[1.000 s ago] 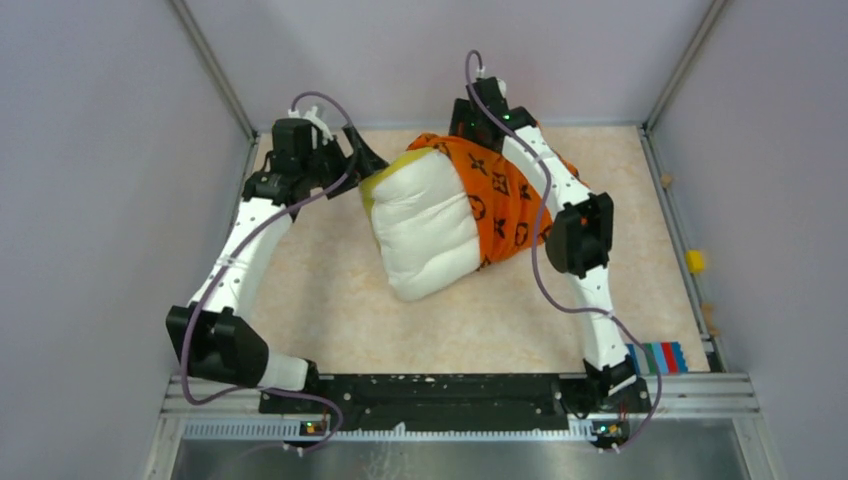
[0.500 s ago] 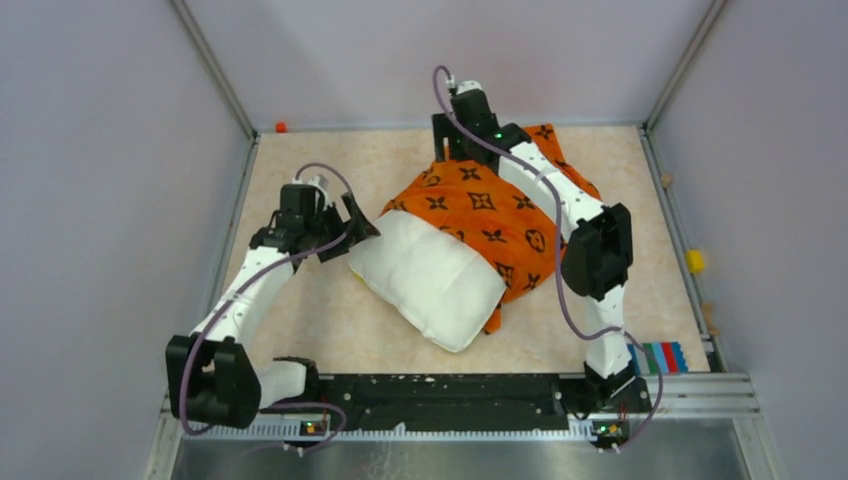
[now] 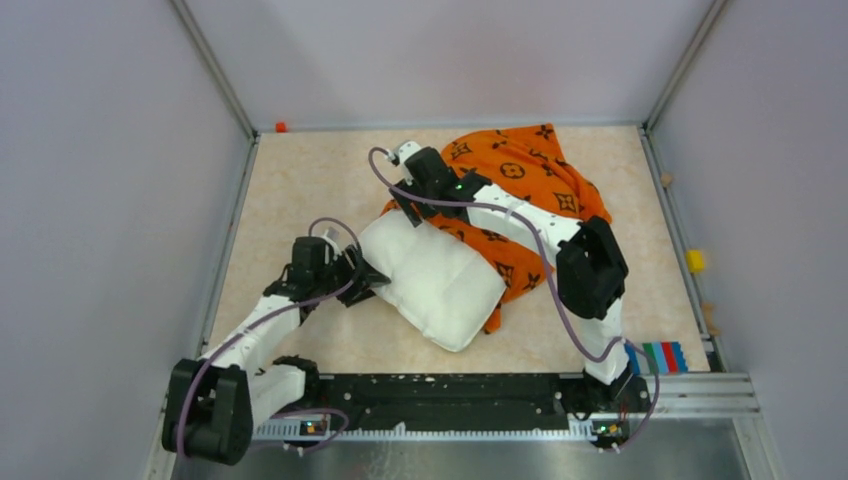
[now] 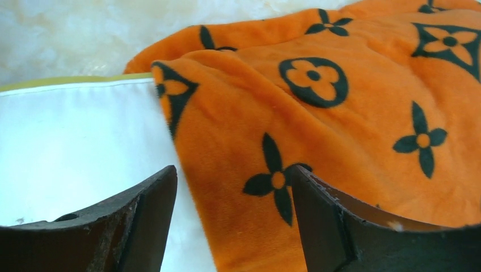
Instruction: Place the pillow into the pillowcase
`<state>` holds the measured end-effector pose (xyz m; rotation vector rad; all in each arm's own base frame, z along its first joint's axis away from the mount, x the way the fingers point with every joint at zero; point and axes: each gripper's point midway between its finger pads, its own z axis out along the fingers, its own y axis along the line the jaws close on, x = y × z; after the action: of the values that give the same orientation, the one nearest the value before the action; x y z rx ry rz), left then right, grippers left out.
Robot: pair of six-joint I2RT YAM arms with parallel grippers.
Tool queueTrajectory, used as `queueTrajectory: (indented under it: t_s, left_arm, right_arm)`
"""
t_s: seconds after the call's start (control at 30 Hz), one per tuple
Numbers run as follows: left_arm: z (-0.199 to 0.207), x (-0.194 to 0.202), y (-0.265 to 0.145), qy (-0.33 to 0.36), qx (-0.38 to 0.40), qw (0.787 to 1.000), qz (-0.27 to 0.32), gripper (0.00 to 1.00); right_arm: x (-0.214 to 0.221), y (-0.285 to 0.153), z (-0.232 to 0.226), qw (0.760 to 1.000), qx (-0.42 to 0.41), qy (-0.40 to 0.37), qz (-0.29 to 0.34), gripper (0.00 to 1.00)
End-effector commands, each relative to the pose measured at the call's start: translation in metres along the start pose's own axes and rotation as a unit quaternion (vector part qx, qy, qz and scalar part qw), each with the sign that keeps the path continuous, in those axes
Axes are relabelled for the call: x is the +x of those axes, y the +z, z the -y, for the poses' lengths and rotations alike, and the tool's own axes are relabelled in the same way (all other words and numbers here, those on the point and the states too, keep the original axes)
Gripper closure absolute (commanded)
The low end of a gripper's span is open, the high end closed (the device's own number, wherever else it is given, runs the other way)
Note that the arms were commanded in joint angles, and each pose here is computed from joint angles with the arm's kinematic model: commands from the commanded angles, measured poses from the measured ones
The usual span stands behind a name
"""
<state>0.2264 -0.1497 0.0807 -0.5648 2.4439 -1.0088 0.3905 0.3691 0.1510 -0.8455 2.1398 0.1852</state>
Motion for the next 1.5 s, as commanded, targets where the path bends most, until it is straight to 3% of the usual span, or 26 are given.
queueTrajectory:
  t_s: [0.0,0.13,0.2,0.23,0.33,0.47,0.63,0.7,0.8,0.83,0.93,1.03,1.13,1.17,1.3,1.43,1.47]
  left_arm:
    - [0.021,-0.021,0.015,0.002,0.050,0.998,0.028,0.55]
    - [0.023,-0.027,0.018,0.008,0.054,0.998,0.035,0.90]
    - [0.023,-0.027,0.018,0.011,0.053,0.998,0.037,0.98]
    - [0.022,-0.027,0.018,0.012,0.051,0.998,0.038,0.99]
    - [0.020,-0.026,0.018,0.013,0.049,0.998,0.037,1.00]
    - [0.017,-0.022,0.018,0.011,0.046,0.998,0.033,1.00]
    - [0.017,-0.022,0.016,0.014,0.046,0.998,0.036,1.00]
    - [0.018,-0.023,0.015,0.018,0.048,0.998,0.038,1.00]
    - [0.014,-0.019,0.015,0.015,0.040,0.999,0.030,1.00]
    - [0.014,-0.019,0.015,0.015,0.040,0.999,0.031,1.00]
    - [0.018,-0.021,0.015,0.016,0.050,0.998,0.035,1.00]
    - [0.052,-0.033,0.016,0.022,0.103,0.993,0.054,1.00]
    - [0.104,-0.065,0.006,0.029,0.159,0.980,0.117,1.00]
    - [0.117,-0.079,0.001,0.023,0.172,0.974,0.144,1.00]
    - [0.115,-0.133,0.001,-0.038,0.149,0.964,0.217,1.00]
    - [0.092,-0.154,0.025,-0.066,0.119,0.971,0.195,1.00]
    - [0.086,-0.154,0.030,-0.067,0.115,0.973,0.188,1.00]
  right_arm:
    - [-0.010,0.007,0.020,0.998,0.063,0.003,0.015,0.31]
    - [-0.014,0.013,0.020,0.998,0.067,0.006,0.017,0.45]
    - [-0.017,0.016,0.012,0.998,0.059,0.001,0.015,0.53]
    - [-0.019,0.016,0.008,0.998,0.055,-0.001,0.017,0.52]
    - [-0.022,0.016,-0.007,0.999,0.045,-0.014,0.023,0.33]
    - [-0.008,0.031,-0.004,0.997,0.075,-0.018,-0.002,0.30]
    - [-0.003,0.044,0.019,0.993,0.118,-0.007,-0.008,0.46]
    - [-0.006,0.045,0.027,0.991,0.135,-0.005,-0.010,0.62]
    - [-0.028,0.033,0.024,0.991,0.134,0.016,0.011,0.95]
    - [-0.036,0.027,0.020,0.991,0.134,0.018,0.020,1.00]
    - [-0.072,-0.008,-0.010,0.993,0.096,0.036,0.057,1.00]
    - [-0.103,-0.059,-0.064,0.992,0.015,0.079,0.097,1.00]
    - [-0.111,-0.106,-0.119,0.983,-0.084,0.110,0.124,1.00]
    - [-0.094,-0.109,-0.131,0.981,-0.102,0.123,0.113,1.00]
    - [-0.057,-0.117,-0.132,0.974,-0.121,0.162,0.104,1.00]
    - [-0.035,-0.105,-0.105,0.979,-0.093,0.160,0.081,1.00]
    - [-0.035,-0.104,-0.095,0.980,-0.084,0.159,0.080,0.95]
